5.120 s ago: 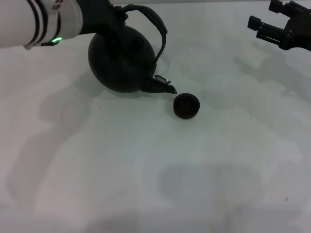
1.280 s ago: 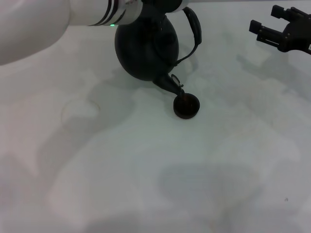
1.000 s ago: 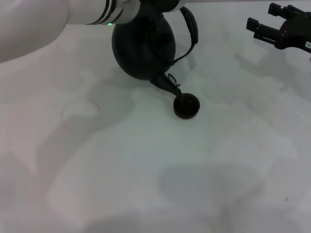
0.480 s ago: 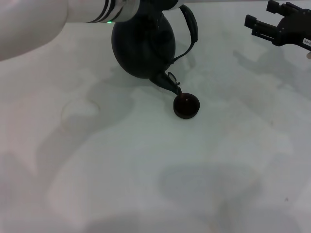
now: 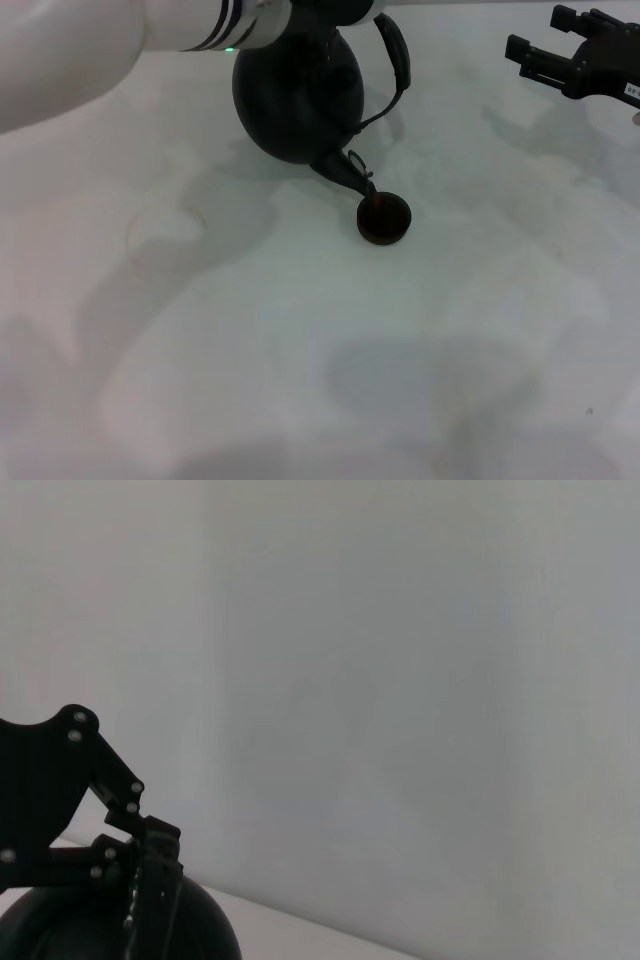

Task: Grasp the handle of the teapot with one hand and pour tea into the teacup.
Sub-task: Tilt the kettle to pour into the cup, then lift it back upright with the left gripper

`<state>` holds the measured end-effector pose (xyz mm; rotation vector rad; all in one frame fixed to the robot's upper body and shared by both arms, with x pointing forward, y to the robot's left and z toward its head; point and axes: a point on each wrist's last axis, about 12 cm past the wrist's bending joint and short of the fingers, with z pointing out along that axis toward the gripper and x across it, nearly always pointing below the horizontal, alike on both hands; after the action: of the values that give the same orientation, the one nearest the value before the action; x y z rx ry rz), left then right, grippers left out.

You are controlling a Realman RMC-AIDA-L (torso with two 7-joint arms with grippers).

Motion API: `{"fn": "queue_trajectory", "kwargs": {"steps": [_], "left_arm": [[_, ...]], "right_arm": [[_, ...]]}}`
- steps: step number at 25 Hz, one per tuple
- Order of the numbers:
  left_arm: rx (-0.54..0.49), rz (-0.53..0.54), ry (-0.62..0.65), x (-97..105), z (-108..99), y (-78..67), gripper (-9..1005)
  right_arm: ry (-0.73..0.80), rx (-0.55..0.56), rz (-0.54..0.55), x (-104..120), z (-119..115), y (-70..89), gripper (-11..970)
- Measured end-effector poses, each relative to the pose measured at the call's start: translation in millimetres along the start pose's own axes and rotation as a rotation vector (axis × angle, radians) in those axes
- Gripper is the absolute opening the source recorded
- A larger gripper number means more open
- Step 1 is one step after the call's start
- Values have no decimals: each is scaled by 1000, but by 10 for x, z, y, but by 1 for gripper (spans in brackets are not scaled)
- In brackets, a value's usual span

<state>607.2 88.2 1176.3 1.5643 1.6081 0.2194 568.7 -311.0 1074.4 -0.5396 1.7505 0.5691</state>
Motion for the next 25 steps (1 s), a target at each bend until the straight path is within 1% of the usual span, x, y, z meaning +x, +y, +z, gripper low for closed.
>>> {"fn": "queue_trajectory", "kwargs": {"steps": [7, 10, 13, 16, 18, 25], "left_arm": [[0, -12, -4, 2, -4, -14, 104], [-10, -49, -12, -1, -20, 4, 104], [-26, -100, -20, 15, -53, 41, 104], [-57, -194, -40, 45, -140, 102, 104], [-69, -245, -48, 73, -198, 112, 104], [-107, -402, -63, 273, -444, 3, 104]], "right_arm": [[4, 2, 5, 19, -12, -3, 826], [5, 2, 4, 24, -13, -2, 826], [8, 4, 5, 37, -24, -2, 826], [9, 6, 7, 48, -35, -2, 826], [10, 7, 7, 52, -38, -2, 826], [9, 9, 9, 31, -18, -12, 826]]}}
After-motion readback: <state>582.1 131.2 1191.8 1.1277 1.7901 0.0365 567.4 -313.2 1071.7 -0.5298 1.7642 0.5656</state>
